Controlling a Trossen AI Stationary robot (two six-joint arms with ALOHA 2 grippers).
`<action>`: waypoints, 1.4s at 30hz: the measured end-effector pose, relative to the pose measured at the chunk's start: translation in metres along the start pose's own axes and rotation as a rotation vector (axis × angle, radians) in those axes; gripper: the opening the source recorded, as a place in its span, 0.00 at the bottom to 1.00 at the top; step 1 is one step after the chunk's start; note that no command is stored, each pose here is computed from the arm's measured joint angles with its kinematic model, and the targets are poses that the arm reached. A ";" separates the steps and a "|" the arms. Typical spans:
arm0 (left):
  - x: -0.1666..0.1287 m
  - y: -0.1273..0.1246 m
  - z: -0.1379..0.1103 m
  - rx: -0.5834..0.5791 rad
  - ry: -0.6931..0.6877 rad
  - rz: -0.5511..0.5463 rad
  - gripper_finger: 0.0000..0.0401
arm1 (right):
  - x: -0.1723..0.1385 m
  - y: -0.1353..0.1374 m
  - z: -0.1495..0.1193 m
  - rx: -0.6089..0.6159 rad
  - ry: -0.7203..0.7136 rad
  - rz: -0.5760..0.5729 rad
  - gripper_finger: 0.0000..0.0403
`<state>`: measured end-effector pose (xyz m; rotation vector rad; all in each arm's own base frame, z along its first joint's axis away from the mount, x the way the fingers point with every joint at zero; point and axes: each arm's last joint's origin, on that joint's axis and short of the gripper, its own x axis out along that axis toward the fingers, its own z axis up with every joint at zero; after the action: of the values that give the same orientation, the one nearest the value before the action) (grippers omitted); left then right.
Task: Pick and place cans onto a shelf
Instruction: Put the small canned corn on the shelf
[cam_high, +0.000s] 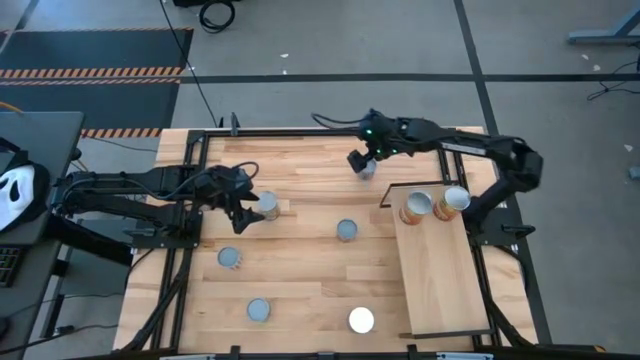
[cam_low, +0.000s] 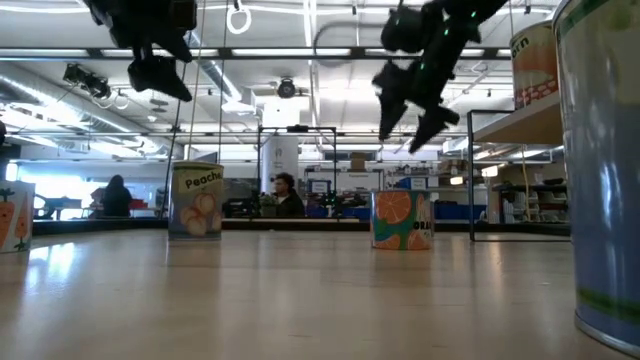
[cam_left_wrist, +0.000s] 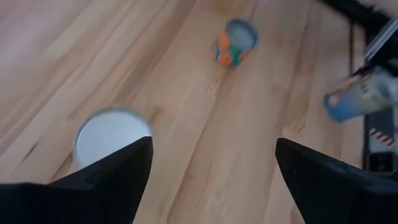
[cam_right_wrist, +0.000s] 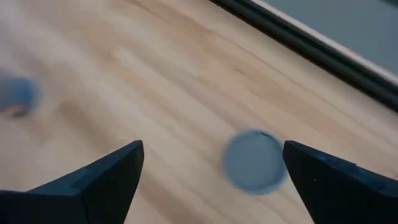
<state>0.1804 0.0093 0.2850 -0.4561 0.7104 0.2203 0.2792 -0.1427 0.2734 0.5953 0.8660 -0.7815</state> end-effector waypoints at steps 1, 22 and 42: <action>0.000 -0.001 0.002 0.000 -0.017 -0.008 0.86 | 0.008 -0.003 0.001 0.037 0.009 -0.035 0.98; -0.003 -0.010 0.021 -0.027 -0.218 -0.109 0.86 | 0.100 -0.016 -0.016 0.368 0.095 -0.384 0.98; -0.013 -0.021 0.043 0.022 -0.470 -0.221 0.86 | 0.089 0.002 -0.011 0.172 0.100 -0.204 0.72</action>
<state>0.2030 0.0109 0.3292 -0.4372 0.2004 0.1045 0.3127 -0.1644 0.1929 0.7098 0.9673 -1.0257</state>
